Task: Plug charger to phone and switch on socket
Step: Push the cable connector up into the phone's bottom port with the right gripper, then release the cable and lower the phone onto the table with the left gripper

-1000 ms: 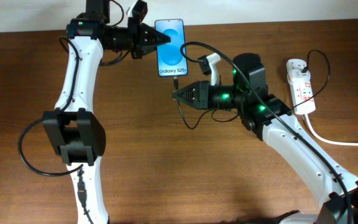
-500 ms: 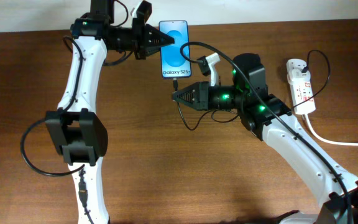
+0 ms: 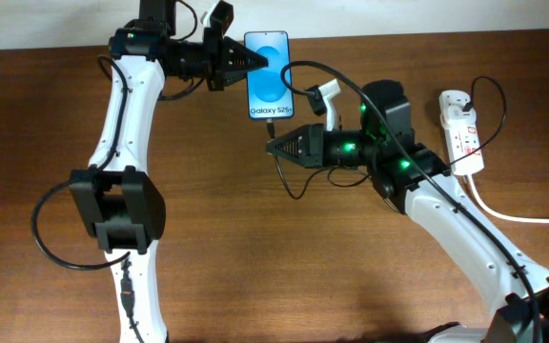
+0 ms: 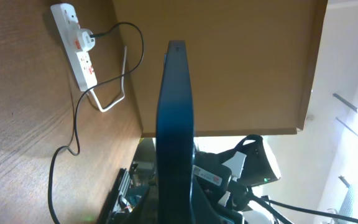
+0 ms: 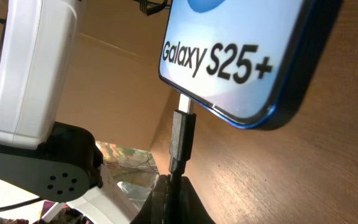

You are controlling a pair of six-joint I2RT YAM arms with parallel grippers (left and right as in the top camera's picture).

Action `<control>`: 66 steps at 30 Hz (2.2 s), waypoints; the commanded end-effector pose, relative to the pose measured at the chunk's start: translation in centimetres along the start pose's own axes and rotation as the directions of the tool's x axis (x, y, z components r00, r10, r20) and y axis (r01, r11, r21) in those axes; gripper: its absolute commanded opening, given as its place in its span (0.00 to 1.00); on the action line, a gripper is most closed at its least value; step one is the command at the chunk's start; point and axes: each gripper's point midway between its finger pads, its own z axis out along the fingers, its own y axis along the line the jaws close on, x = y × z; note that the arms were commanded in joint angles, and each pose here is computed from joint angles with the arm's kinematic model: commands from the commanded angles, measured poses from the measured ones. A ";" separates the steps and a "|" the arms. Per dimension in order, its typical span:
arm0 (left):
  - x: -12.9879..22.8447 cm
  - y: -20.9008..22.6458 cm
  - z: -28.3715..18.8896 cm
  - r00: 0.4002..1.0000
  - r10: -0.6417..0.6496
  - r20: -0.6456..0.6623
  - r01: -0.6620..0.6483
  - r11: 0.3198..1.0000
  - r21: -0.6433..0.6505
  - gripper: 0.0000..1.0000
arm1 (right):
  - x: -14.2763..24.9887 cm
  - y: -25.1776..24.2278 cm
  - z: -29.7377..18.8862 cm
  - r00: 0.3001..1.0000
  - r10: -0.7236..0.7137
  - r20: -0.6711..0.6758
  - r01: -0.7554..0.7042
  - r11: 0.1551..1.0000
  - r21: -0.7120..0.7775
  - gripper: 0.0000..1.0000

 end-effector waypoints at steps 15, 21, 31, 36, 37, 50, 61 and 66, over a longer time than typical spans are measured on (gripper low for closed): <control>0.4 -1.2 0.2 1.000 0.007 -0.020 -0.007 0.999 0.045 0.00 | -1.3 -2.0 -1.4 0.998 0.030 0.052 -0.033 0.998 0.053 0.04; 0.4 -1.2 0.3 1.000 0.008 -0.023 -0.007 0.999 0.045 0.00 | -1.2 -1.8 -0.8 0.998 0.016 0.057 -0.020 0.998 0.062 0.04; 0.8 -1.3 1.2 0.999 0.008 -0.041 -0.006 0.999 0.048 0.00 | -1.7 -1.1 0.0 0.997 -0.025 0.076 0.021 0.999 0.049 0.04; 1.0 -1.6 1.4 0.999 0.008 -0.051 -0.004 0.998 0.066 0.00 | -2.9 -2.2 -0.8 0.991 -0.023 0.128 0.011 0.996 0.093 0.04; 1.0 -1.6 1.4 0.999 0.008 -0.051 -0.004 0.998 0.066 0.00 | -3.3 -2.5 -1.3 0.990 -0.020 0.140 0.006 0.995 0.098 0.04; 1.1 -1.6 1.7 0.998 0.009 -0.058 -0.005 0.998 0.067 0.00 | -5.0 -3.2 -1.6 0.981 -0.022 0.191 0.007 0.997 0.083 0.04; 1.1 -1.6 1.7 0.998 0.005 -0.058 -0.001 0.998 0.067 0.00 | -5.9 -3.9 -3.1 0.976 -0.015 0.217 -0.004 0.996 0.088 0.04; 1.1 -1.6 1.7 0.998 0.006 -0.058 -0.002 0.998 0.067 0.00 | -5.8 -3.8 -3.0 0.977 -0.017 0.214 -0.001 0.996 0.085 0.04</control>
